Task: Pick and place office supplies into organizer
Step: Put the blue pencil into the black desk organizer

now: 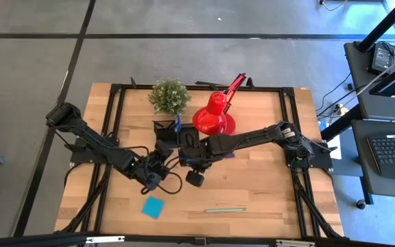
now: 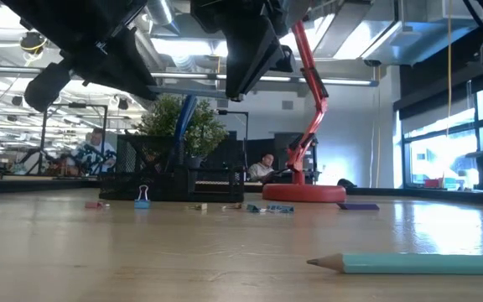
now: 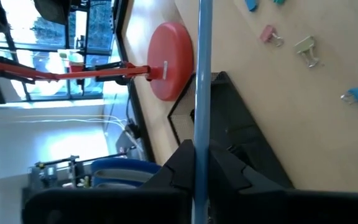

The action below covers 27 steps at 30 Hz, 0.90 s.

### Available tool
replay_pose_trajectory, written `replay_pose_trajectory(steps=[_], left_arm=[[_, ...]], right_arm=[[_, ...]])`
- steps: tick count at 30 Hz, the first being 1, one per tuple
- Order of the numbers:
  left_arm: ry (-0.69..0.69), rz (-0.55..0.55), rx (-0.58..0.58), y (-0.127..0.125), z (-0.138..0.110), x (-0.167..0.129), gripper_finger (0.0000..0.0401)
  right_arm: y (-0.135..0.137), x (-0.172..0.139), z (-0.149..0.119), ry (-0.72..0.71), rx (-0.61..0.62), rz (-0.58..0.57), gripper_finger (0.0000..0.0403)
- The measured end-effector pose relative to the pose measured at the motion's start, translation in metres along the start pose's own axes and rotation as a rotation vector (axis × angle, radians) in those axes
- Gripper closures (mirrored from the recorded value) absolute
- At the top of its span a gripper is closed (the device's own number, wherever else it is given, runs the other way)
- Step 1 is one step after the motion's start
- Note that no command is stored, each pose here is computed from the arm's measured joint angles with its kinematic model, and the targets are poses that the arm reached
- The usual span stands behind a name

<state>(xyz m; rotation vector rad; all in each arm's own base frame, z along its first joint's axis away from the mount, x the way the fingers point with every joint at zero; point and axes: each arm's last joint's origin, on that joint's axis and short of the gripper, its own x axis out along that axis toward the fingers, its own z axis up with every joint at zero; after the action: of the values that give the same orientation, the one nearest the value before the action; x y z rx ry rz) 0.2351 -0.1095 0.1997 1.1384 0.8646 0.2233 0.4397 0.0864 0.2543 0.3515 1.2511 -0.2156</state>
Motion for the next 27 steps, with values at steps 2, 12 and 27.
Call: replay_pose_trajectory(steps=[2, 12, 27], left_arm=[[-0.007, -0.015, -0.004, 0.0, 0.0, 0.0, 0.0385], [-0.031, -0.064, -0.068, -0.002, 0.001, 0.0, 0.0385], [-0.092, -0.266, -0.385, 0.011, -0.01, -0.017, 0.0386]], right_arm=[[0.0, 0.0, 0.0, 0.001, -0.004, 0.001, 0.0379], [0.002, 0.0, 0.0, 0.027, -0.061, 0.065, 0.0344], [0.012, -0.022, -0.005, -0.147, -0.253, -0.108, 0.0263]])
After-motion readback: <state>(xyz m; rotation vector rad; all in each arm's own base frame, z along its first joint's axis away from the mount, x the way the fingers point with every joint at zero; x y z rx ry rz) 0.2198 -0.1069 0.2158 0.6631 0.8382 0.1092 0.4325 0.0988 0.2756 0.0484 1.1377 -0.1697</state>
